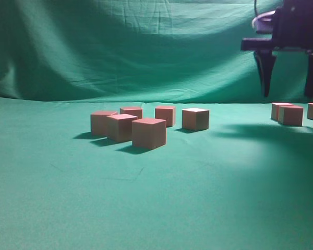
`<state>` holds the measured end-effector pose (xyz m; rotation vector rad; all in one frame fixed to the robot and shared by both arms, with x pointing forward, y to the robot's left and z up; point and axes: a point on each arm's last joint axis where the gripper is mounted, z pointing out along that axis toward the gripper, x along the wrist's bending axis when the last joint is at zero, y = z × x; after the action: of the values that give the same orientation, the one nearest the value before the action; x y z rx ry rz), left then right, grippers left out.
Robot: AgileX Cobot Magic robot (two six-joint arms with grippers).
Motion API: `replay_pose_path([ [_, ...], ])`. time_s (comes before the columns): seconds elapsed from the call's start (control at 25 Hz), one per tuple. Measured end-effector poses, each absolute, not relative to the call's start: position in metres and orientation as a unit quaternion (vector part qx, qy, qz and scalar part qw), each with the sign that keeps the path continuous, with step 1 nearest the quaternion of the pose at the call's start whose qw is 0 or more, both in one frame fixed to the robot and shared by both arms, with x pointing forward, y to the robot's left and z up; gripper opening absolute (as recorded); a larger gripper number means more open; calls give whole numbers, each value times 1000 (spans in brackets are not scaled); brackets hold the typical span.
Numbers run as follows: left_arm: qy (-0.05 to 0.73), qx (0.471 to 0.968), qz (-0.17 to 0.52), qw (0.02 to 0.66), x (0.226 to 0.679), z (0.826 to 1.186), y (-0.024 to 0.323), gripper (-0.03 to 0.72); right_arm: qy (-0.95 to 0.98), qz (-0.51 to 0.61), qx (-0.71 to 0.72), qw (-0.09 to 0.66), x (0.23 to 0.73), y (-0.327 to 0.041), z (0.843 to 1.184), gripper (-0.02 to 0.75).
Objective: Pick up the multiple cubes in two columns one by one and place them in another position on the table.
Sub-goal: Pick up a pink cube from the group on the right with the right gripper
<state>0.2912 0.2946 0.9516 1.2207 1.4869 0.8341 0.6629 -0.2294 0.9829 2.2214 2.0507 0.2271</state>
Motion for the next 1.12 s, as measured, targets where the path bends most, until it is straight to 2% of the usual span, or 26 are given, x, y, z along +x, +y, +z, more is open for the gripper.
replay_pose_path([
  [0.28,615,505,345,499,291,952,295,0,687,36,723,60,672,-230,953,521],
  [0.48,615,505,345,499,291,952,295,0,689,35,720,73,674,-231,953,521],
  [0.76,615,505,345,499,291,952,295,0,688,29,722,69,675,-231,948,269],
  [1.0,615,505,345,499,291,952,295,0,687,18,723,71,673,-233,948,267],
  [1.12,615,505,345,499,291,952,295,0,687,12,723,69,668,-233,960,267],
])
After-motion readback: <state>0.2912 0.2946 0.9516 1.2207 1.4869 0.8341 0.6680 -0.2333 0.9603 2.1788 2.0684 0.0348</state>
